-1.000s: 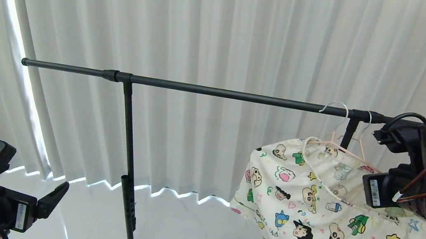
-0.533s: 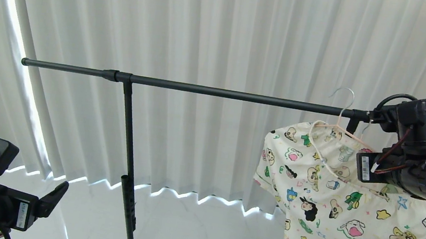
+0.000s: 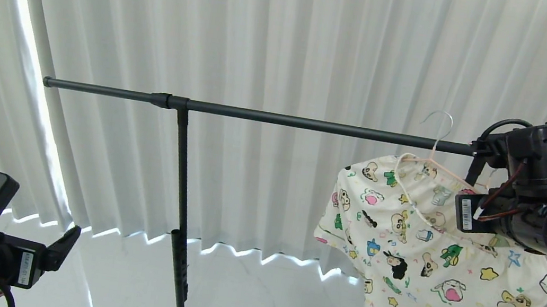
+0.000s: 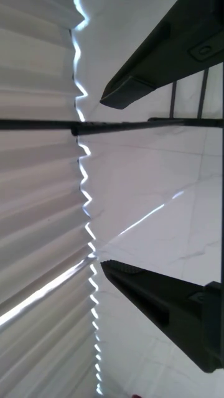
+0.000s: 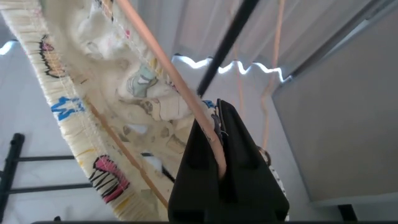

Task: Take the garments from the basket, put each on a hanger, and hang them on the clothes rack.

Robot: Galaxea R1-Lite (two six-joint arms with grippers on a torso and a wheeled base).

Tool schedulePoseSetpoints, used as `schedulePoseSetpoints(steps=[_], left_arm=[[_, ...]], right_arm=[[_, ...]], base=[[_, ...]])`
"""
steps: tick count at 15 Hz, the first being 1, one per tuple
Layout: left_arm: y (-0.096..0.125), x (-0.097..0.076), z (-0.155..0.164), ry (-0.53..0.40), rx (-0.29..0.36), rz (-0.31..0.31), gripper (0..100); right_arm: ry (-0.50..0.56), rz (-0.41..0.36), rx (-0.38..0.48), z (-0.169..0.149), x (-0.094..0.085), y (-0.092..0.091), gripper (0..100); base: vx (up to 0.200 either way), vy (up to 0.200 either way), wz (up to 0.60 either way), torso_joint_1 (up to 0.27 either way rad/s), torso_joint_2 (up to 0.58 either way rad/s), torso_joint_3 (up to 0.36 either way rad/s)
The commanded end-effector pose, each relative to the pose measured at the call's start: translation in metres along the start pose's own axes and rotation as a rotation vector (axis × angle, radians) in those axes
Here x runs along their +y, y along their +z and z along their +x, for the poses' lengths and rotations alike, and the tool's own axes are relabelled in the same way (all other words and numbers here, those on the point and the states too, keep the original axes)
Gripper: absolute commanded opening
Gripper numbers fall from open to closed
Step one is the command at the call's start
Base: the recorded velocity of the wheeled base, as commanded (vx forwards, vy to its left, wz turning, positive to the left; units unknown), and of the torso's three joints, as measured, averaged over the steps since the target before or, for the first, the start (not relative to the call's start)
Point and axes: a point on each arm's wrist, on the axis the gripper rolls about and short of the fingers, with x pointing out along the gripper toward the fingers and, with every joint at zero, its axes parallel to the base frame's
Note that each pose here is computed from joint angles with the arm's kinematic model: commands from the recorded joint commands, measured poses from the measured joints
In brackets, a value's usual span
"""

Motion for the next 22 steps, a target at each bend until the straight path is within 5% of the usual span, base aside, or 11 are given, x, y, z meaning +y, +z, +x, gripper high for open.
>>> schedulePoseSetpoints(steps=[1, 10, 13, 22], left_arm=[[0.001, -0.001, 0.000, -0.006, -0.004, 0.001, 100], [0.008, -0.007, -0.001, -0.049, -0.038, 0.015, 100], [0.009, -0.010, -0.003, -0.071, -0.051, 0.022, 100], [0.010, -0.013, -0.006, -0.097, -0.067, 0.028, 100]], right_arm=[[-0.006, 0.000, 0.000, 0.000, 0.000, 0.000, 0], [-0.069, 0.047, -0.060, 0.017, 0.002, 0.006, 0], [-0.122, 0.024, -0.042, 0.021, 0.005, -0.001, 0], [-0.139, -0.012, 0.018, 0.044, 0.013, -0.019, 0]], base=[[0.000, 0.000, 0.00, 0.000, 0.00, 0.000], [0.067, 0.000, 0.00, -0.002, 0.00, -0.001], [0.200, 0.000, 0.00, 0.007, 0.01, 0.001], [0.000, 0.000, 0.00, 0.000, 0.00, 0.000]])
